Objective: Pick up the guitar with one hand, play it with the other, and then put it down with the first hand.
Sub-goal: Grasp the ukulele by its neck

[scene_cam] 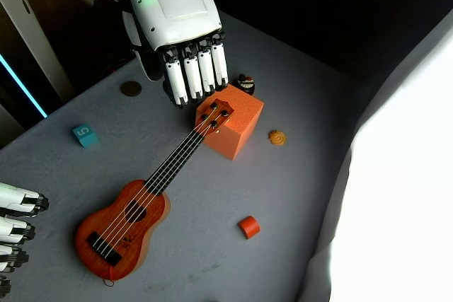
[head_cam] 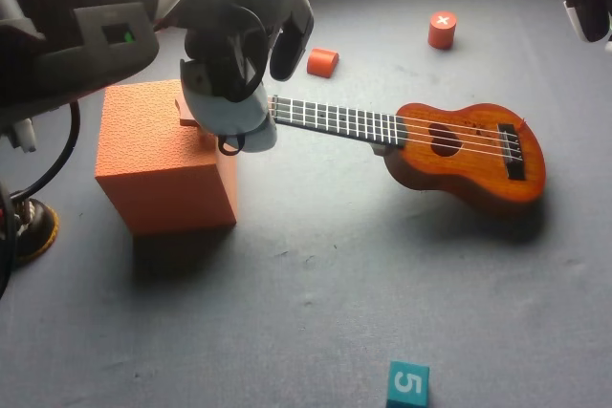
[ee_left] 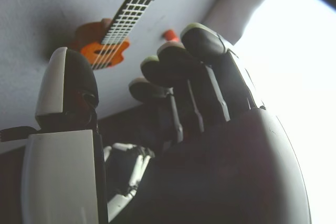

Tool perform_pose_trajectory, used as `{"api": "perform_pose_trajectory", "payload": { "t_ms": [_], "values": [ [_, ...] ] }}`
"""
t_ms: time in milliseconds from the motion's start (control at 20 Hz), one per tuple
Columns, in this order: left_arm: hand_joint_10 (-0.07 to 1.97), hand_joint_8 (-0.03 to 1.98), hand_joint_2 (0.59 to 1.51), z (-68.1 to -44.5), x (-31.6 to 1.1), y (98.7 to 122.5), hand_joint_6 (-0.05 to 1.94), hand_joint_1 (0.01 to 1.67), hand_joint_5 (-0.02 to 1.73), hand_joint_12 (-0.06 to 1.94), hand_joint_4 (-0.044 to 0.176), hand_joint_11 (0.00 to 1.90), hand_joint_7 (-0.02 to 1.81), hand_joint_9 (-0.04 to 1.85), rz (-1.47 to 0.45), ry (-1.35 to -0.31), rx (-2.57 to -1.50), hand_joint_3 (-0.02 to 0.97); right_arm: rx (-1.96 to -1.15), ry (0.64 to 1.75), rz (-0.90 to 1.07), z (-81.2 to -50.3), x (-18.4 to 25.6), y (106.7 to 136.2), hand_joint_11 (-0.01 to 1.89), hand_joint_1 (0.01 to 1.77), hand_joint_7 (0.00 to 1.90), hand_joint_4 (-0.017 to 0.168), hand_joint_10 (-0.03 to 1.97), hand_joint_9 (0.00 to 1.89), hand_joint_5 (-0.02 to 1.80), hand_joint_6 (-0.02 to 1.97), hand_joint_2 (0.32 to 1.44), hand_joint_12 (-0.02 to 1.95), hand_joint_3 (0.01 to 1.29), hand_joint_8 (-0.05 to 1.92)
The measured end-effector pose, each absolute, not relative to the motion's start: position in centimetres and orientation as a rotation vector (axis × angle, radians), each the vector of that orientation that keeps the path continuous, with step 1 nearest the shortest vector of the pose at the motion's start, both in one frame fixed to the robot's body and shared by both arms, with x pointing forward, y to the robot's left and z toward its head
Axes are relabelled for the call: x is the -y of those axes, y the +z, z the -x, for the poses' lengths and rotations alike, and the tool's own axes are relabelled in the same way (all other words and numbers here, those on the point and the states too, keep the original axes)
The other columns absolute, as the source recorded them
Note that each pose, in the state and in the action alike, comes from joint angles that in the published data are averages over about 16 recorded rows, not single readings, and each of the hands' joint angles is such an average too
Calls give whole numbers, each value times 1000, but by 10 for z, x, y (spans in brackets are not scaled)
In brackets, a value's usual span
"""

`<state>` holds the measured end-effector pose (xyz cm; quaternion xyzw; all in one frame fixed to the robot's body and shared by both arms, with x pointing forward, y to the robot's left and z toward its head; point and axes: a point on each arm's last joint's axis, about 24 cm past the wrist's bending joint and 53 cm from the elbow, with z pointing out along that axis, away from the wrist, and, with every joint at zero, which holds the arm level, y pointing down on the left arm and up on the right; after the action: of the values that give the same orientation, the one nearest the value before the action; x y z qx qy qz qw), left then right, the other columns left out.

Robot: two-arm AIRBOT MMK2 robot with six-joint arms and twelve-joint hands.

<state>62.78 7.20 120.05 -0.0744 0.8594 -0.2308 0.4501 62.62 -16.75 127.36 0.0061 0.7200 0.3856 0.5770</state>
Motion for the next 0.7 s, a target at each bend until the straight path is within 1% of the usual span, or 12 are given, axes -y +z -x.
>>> {"api": "perform_pose_trajectory", "payload": {
  "t_ms": [50, 200, 400, 450, 600, 700],
  "values": [
    [930, 852, 1148, -628, -72, 1201, 863, 797, 225, 1371, 22, 149, 202, 220, 184, -572, -2124, 77, -1685, 902, -14, -626, 167, 1274, 91, 543, 258, 2, 910, 114, 171, 801, 1368, 939, 60, 766],
    [716, 628, 1184, -630, -71, 1202, 640, 734, 196, 1272, 22, 114, 168, 190, 181, -578, -2117, 67, -1685, 902, -14, -626, 167, 1274, 71, 477, 212, 1, 774, 89, 140, 601, 1379, 824, 49, 575],
    [543, 463, 1216, -632, -67, 1205, 475, 661, 157, 1121, 23, 88, 132, 156, 161, -588, -2109, 51, -1686, 904, -13, -626, 166, 1274, 58, 419, 186, 1, 644, 72, 125, 455, 1383, 710, 40, 431],
    [466, 390, 1227, -632, -65, 1207, 401, 630, 139, 1051, 24, 73, 112, 137, 152, -592, -2107, 50, -1686, 904, -12, -626, 166, 1273, 49, 385, 167, 1, 575, 60, 111, 391, 1384, 647, 39, 367],
    [134, 71, 1267, -634, -59, 1209, 79, 534, 77, 762, 28, 18, 45, 66, 127, -602, -2103, 30, -1687, 907, -10, -626, 164, 1273, 18, 259, 90, 0, 285, 17, 57, 116, 1394, 384, 25, 92],
    [48, -3, 1271, -635, -55, 1210, 6, 551, 61, 634, 25, 16, 40, 58, 112, -606, -2104, 16, -1688, 909, -8, -626, 164, 1273, 18, 256, 88, 0, 201, 18, 59, 40, 1394, 323, 15, 20]
  ]
}}
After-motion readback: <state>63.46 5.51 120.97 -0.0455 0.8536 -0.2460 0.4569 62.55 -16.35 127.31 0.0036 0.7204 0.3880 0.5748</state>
